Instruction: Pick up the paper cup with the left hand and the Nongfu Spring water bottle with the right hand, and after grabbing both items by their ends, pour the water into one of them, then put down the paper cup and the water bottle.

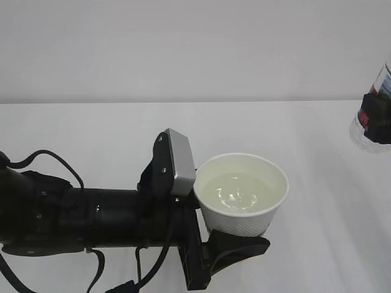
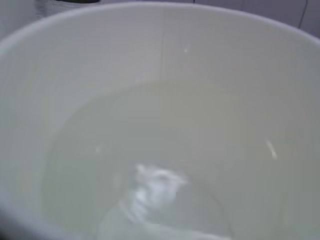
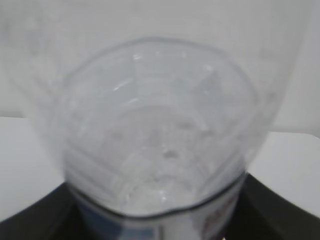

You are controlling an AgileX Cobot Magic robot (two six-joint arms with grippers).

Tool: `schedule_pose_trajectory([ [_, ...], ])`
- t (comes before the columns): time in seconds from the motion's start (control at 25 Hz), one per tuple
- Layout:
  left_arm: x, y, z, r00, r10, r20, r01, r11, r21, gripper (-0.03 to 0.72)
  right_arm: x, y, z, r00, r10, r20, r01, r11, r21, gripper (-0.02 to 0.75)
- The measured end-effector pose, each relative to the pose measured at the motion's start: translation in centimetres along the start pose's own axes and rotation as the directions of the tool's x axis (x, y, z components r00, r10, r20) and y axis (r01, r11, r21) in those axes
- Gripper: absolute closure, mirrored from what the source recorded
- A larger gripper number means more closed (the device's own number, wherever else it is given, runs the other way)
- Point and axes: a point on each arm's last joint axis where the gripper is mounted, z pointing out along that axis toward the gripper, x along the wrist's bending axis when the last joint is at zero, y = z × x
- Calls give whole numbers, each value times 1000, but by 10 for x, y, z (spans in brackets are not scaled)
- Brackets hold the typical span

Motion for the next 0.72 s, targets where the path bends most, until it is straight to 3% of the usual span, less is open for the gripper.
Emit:
schedule_pose_trajectory([
  [0.72, 20, 5, -2, 974, -84, -209, 69, 995, -76, 109, 0, 0, 0, 1000, 0, 0, 0, 1000, 2, 260],
])
